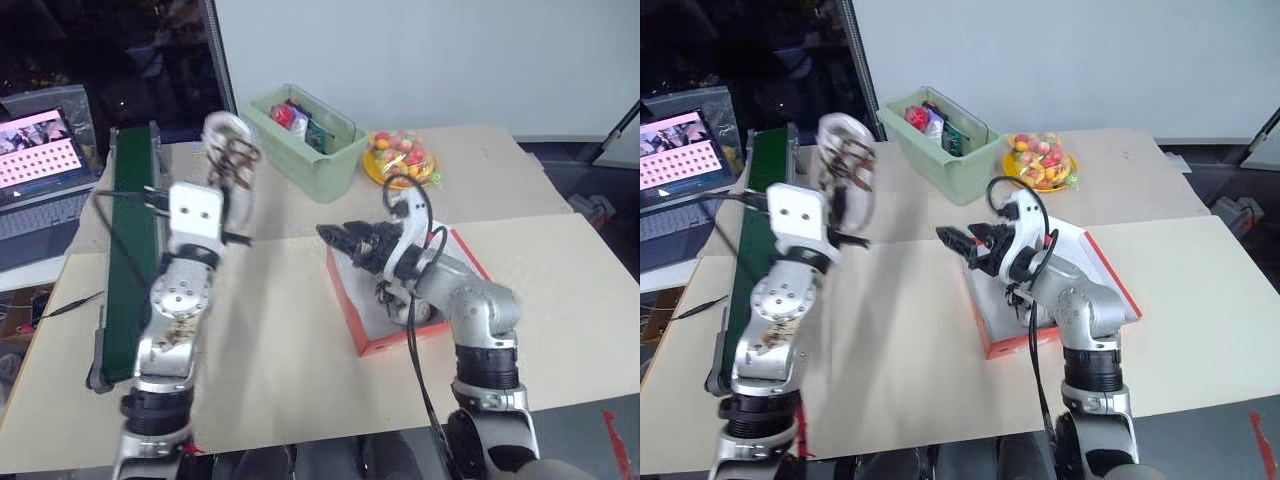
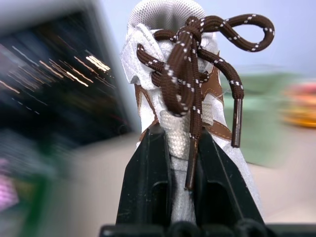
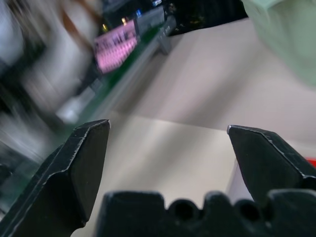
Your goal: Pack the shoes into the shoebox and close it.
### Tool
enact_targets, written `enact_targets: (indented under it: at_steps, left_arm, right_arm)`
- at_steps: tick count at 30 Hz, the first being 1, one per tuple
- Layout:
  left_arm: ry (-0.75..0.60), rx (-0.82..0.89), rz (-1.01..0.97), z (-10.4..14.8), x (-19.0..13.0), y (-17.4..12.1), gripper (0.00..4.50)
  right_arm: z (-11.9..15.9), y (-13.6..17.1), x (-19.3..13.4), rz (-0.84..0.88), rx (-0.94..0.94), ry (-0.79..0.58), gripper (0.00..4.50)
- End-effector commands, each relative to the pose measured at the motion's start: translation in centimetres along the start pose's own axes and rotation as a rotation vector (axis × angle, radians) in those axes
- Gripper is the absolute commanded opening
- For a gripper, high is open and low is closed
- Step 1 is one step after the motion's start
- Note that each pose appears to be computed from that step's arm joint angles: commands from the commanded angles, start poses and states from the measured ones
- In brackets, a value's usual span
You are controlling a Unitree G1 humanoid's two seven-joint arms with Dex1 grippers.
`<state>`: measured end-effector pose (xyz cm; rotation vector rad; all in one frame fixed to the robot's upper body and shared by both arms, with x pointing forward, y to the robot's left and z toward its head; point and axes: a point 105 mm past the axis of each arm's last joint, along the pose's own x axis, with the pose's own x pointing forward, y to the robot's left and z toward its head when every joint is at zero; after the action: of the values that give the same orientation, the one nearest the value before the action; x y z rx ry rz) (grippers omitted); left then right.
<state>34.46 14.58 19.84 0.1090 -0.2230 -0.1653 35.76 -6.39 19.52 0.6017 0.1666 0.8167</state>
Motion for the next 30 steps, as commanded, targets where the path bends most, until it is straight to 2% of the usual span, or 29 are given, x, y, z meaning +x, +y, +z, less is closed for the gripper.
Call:
enact_targets:
  at_steps: [1, 7, 11, 15, 19, 30]
  left_arm:
    - [-0.045, -0.025, -0.088, 1.7, -0.7, -1.3, 0.34]
    - [-0.03, -0.051, -0.143, 1.4, -0.7, -2.6, 0.34]
    - [-0.014, -0.097, -0.246, 1.2, -1.0, -4.5, 0.34]
    - [0.032, -0.222, -0.307, 0.7, -1.3, -5.6, 0.34]
    - [0.027, -0.277, -0.402, 1.5, -1.5, -7.4, 0.34]
    - [0.017, -0.288, -0.41, 2.2, -0.8, -7.6, 0.34]
  right_arm:
    - [1.1, 1.0, -0.2, 0.069, 0.211, -0.025, 4.5]
    - [0.8, 0.6, -0.1, 0.036, 0.295, 0.01, 4.5]
    - [0.5, 0.9, -0.2, 0.042, 0.296, 0.029, 4.5]
    - [0.4, 1.1, -0.1, 0.049, 0.305, 0.035, 4.5]
    - [0.6, 1.5, 0.2, 0.063, 0.314, 0.026, 4.5]
    - [0.4, 4.0, 0.6, 0.144, 0.333, 0.029, 4.5]
